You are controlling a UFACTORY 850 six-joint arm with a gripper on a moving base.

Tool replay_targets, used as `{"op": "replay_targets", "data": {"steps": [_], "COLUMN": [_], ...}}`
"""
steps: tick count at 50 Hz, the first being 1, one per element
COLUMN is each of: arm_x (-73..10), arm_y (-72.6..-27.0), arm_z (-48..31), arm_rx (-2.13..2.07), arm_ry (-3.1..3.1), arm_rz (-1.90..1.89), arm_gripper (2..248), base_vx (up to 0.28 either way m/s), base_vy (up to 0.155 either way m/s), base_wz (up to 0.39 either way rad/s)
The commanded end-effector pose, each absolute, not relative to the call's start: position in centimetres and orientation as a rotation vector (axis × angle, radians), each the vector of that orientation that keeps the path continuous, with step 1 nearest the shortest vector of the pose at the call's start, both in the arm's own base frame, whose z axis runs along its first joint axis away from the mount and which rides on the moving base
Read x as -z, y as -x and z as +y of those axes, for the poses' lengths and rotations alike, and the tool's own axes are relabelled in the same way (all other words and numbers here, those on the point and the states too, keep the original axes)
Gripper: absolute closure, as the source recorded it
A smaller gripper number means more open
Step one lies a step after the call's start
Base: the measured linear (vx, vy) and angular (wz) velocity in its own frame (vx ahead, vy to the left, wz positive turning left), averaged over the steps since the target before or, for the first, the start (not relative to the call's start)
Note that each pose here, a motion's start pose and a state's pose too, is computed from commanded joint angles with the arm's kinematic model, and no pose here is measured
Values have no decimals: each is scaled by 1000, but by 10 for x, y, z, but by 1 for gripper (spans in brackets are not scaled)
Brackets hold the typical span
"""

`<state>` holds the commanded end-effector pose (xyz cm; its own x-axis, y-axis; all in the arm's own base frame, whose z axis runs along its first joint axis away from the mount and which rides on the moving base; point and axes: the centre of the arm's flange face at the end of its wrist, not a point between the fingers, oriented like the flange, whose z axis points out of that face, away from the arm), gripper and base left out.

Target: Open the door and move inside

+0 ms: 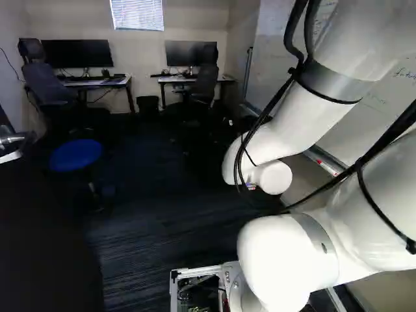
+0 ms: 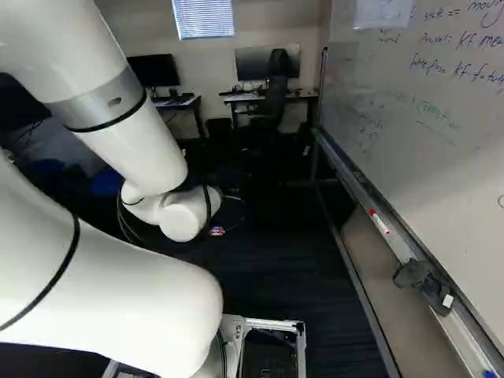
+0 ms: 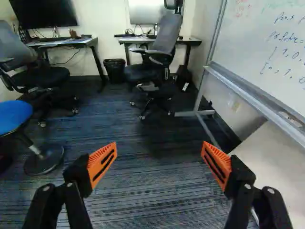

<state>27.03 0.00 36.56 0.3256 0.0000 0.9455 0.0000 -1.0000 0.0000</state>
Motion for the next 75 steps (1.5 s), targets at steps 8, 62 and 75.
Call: {"op": "replay_targets", "data": {"steps": [8,62,75], "arm_x": [-366,-366,-366], "arm_y": [-270,-270,-270], "arm_z": [0,0,0], "arm_rx": [-1824,-1824,-1824], "arm_ry": [-2558,-2558,-2558], "arm_rz": [0,0,0], "arm_gripper": [3,3,3], "base_vx": [186,178,174], "base_vy": [7,7,5], "base_wz": [-11,-8,-3]}}
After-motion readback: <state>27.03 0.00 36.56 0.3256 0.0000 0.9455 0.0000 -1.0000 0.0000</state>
